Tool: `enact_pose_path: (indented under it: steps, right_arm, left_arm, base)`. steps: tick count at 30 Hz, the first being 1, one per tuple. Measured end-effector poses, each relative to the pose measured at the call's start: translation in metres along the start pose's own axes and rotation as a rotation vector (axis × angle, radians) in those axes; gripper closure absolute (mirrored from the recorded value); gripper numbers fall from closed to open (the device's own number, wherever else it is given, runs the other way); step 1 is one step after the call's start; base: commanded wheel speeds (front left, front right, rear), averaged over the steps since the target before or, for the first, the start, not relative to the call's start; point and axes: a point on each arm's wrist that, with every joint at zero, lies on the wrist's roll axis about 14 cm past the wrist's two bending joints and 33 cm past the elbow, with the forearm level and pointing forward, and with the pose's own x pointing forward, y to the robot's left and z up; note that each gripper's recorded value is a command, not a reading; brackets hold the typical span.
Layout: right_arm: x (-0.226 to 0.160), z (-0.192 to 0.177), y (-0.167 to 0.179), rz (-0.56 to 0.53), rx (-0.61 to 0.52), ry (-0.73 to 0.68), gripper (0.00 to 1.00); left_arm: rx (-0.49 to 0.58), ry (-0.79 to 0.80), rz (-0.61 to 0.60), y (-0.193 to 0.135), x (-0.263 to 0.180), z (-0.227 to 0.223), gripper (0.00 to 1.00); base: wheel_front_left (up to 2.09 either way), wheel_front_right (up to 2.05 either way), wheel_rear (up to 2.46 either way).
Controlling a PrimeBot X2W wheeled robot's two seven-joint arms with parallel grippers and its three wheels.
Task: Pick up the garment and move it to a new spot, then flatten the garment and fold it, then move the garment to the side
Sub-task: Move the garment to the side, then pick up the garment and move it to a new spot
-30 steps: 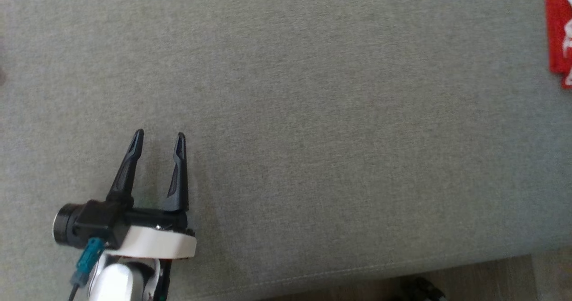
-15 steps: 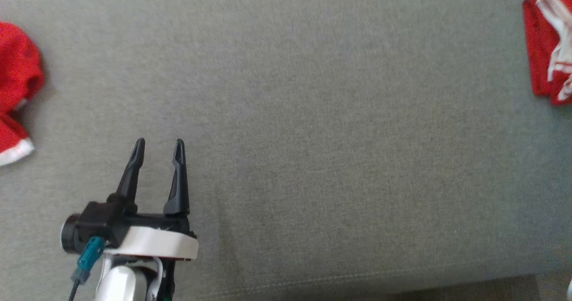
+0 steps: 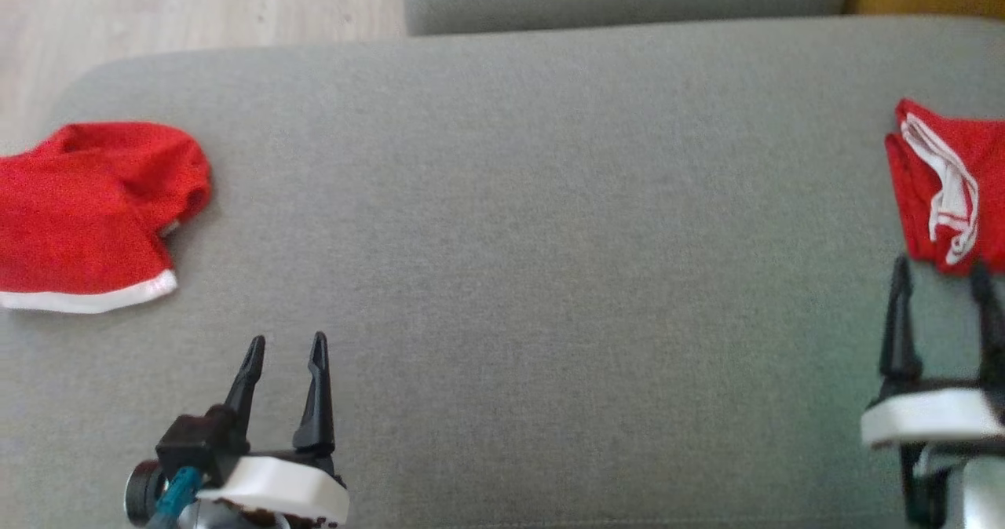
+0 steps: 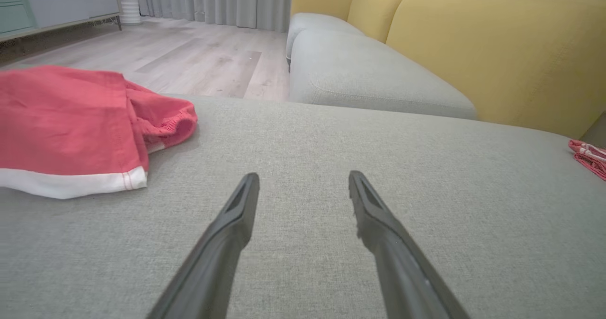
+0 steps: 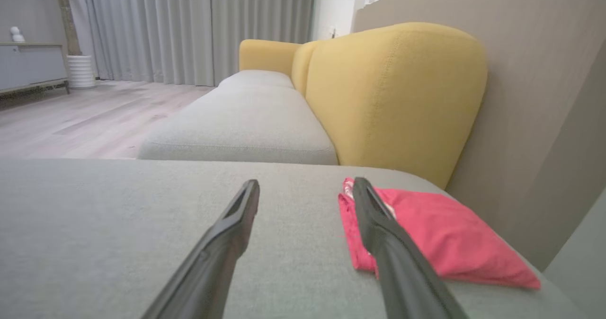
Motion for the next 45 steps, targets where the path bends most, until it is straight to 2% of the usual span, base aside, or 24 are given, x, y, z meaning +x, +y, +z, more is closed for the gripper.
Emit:
enact_pose_path:
  steps: [7, 12, 30, 35, 45]
  right_arm:
    - [-0.035, -0.020, 0.039, 0.110, 0.075, 0.067, 0.00]
    - [-0.055, -0.036, 0.043, 0.118, 0.109, 0.123, 0.00]
    - [-0.057, -0.042, 0.063, 0.175, 0.133, 0.147, 0.00]
    - [-0.049, -0.039, 0.092, 0.265, 0.133, 0.142, 0.00]
    - [-0.045, -0.028, 0.182, 0.546, 0.127, 0.132, 0.00]
  left_arm:
    - [0.000, -0.013, 0.027, 0.009, -0.019, 0.002, 0.00]
    - [-0.003, 0.013, 0.024, 0.009, -0.031, -0.007, 0.00]
    - [-0.005, 0.008, 0.015, 0.007, -0.031, -0.006, 0.00]
    - [-0.009, -0.024, 0.076, 0.024, -0.038, 0.003, 0.00]
    - [-0.029, -0.019, 0.338, 0.086, -0.098, -0.006, 0.00]
  base:
    - [0.00, 0.00, 0.00]
    - [0.00, 0.00, 0.00]
    - [0.00, 0.00, 0.00]
    - [0.00, 0.00, 0.00]
    - [0.00, 0.00, 0.00]
